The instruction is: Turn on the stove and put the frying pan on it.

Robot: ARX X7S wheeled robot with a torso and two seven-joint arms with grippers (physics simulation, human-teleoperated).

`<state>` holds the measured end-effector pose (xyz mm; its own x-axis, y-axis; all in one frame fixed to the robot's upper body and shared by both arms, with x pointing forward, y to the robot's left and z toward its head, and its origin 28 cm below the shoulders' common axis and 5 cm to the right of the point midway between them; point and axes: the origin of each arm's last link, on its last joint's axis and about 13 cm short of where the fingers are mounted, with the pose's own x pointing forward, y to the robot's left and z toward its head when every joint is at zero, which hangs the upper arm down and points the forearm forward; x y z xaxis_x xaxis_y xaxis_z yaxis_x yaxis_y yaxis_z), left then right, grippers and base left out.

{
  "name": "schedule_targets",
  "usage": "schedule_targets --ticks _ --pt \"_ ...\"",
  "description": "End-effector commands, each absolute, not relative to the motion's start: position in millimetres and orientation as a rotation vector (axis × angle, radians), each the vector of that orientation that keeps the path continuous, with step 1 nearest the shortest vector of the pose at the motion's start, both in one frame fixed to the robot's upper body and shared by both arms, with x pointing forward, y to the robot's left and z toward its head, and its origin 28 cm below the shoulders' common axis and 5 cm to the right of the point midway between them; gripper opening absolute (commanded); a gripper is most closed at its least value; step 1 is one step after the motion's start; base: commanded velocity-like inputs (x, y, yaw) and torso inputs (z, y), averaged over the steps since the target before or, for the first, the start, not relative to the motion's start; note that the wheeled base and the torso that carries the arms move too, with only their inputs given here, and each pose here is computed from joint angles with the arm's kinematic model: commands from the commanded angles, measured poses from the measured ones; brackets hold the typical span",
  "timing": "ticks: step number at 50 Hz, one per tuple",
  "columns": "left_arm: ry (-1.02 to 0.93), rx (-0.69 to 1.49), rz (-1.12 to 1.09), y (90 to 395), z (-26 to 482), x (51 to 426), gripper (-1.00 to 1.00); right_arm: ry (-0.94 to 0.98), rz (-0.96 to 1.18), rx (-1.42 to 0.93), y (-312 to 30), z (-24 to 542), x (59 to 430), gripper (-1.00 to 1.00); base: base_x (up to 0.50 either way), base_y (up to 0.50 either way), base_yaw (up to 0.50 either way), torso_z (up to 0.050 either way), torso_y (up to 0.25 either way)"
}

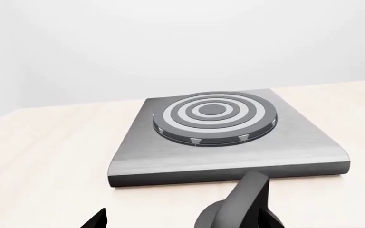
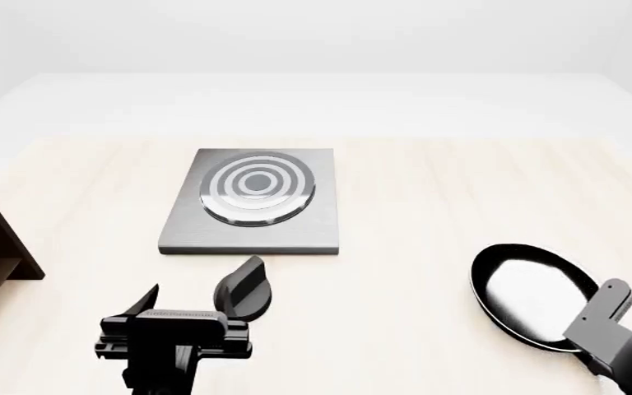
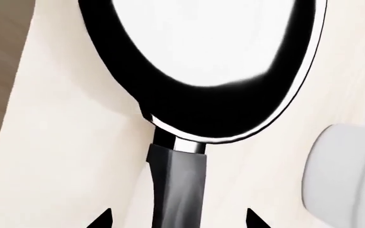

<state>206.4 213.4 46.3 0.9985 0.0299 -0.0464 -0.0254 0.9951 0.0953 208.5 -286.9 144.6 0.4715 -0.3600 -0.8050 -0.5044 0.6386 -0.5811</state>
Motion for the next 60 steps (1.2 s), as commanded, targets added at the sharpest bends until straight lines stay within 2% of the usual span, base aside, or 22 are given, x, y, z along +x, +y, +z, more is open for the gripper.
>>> schedule_targets --ticks 1,24,25,43,60 --pt "0.026 0.102 0.039 213.9 47.8 207.2 1.00 1.059 0.119 -0.923 -285.2 133.0 221.0 1.00 0.00 0.00 0.00 0.000 0.000" --pt "0.023 0.105 0.042 214.2 48.5 207.1 1.00 1.111 0.147 -0.890 -293.0 107.5 219.6 1.00 0.00 0.00 0.00 -0.001 0.000" --pt "0.023 0.105 0.043 214.3 48.8 207.1 1.00 1.117 0.148 -0.891 -293.9 104.0 219.1 -1.00 0.00 0.00 0.00 0.000 0.000" --pt "0.020 0.105 0.048 215.2 49.1 207.2 1.00 1.075 0.147 -0.885 -295.0 115.9 220.9 -1.00 0.01 0.00 0.00 -0.005 0.000" --pt "0.010 0.103 0.050 215.8 53.4 205.1 1.00 0.919 0.124 -0.901 -277.7 193.3 216.8 -1.00 0.00 0.00 0.00 -0.001 0.000"
